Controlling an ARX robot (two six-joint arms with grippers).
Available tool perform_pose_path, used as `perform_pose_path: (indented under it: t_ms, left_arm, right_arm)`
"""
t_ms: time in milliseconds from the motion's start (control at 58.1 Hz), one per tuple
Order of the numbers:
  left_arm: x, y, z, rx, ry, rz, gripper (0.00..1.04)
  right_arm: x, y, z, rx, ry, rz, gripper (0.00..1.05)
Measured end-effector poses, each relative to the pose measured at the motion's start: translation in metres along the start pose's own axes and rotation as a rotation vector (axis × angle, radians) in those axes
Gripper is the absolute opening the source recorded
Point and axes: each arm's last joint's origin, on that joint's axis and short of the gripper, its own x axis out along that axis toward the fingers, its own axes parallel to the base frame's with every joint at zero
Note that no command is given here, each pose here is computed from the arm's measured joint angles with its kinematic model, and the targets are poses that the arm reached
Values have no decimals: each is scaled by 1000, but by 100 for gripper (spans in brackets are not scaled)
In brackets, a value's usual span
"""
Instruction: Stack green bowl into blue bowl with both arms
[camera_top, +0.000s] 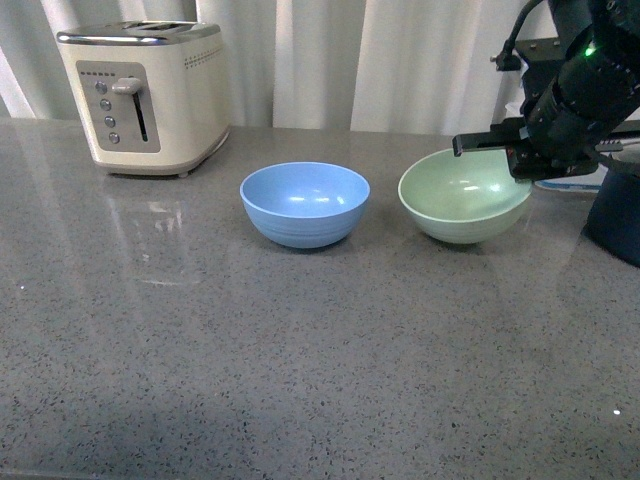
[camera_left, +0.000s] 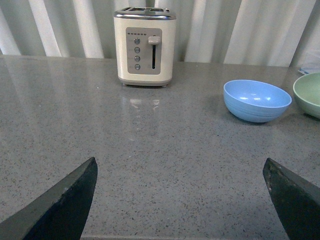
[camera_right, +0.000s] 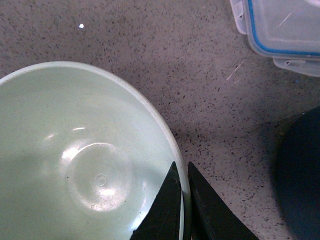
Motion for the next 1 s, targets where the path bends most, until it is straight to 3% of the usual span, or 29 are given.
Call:
perform_pose_path:
  t_ms: [224,344,654,998]
  left_arm:
    - [0,0,0,0,0,0,98]
    - [0,0,0,0,0,0,98]
    - [0,0,0,0,0,0,98]
    - [0,0,0,0,0,0,98]
  right_arm:
    - [-41,1,26,13,-143,57,1]
    - [-63,27,36,12,-227,168,1]
    - [-46,92,26,-16,-238,299,1]
    - [-14,116,9,-23,-151,305,1]
